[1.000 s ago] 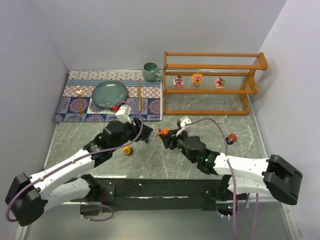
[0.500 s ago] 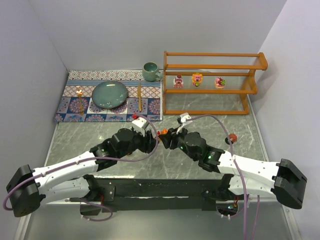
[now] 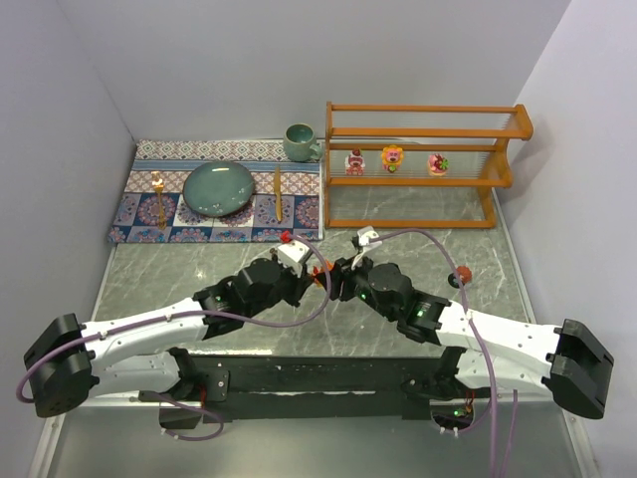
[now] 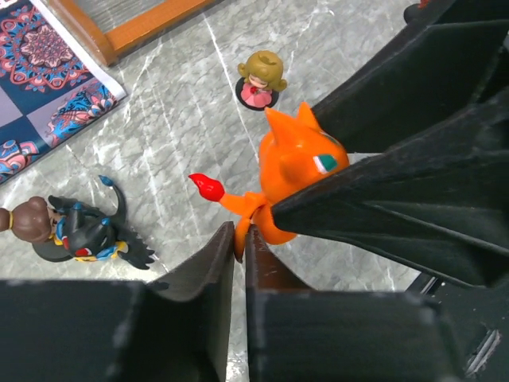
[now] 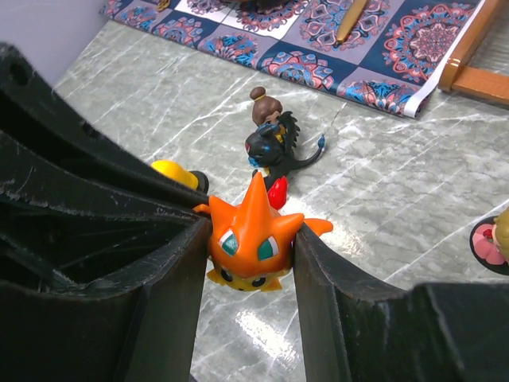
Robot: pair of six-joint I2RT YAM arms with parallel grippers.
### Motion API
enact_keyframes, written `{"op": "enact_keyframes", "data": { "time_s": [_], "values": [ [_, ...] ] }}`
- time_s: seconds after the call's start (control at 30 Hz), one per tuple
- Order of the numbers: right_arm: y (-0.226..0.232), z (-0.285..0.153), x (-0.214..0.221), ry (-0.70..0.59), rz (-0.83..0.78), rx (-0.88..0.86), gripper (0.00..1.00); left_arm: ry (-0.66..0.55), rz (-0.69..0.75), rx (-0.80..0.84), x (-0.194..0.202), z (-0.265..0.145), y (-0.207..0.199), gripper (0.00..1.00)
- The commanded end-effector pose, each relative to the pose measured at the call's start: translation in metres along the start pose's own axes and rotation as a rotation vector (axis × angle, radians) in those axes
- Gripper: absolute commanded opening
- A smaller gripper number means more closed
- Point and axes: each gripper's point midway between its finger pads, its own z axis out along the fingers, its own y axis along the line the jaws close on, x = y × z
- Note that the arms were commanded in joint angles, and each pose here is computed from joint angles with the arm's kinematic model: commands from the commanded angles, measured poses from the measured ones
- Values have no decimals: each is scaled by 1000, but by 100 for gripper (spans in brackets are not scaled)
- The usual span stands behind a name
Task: Place and organize the plastic toys onto the shelf
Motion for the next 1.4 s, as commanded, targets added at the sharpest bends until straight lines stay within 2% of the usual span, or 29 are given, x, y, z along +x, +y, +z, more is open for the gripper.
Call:
{"op": "enact_keyframes", "data": {
  "time_s": [0.0, 0.07, 0.1, 0.17, 0.2, 0.3, 0.5, 0.77, 1.13, 1.37],
  "values": [
    [29, -5, -31, -49, 41, -100, 0, -120, 37, 5, -35, 0, -5, 1],
    [29, -6, -29, -18, 50, -86, 10, -127, 58, 10, -32, -1, -6, 1],
    [28, -6, -29, -9, 57, -81, 22, -131, 76, 8, -31, -2, -6, 1],
    [24, -9, -30, 13, 72, -43, 37, -148, 90, 9, -30, -4, -8, 1],
    [22, -10, -31, 22, 75, -30, 49, -154, 103, 8, -29, -4, -7, 1],
    [17, -14, -32, 61, 79, 15, 61, -181, 131, 8, -28, -8, -9, 1],
    [10, -22, -40, 102, 105, 44, 75, -197, 183, -18, -25, -10, -8, 1],
    [7, -22, -35, 180, 124, 2, 78, -239, 221, 5, -28, -15, -15, 1],
    [22, -21, -35, 224, 114, -98, 73, -243, 275, 27, -26, -15, -21, 1],
    [21, -18, -34, 239, 106, -93, 62, -244, 286, 35, -24, -14, -23, 1]
  ]
}}
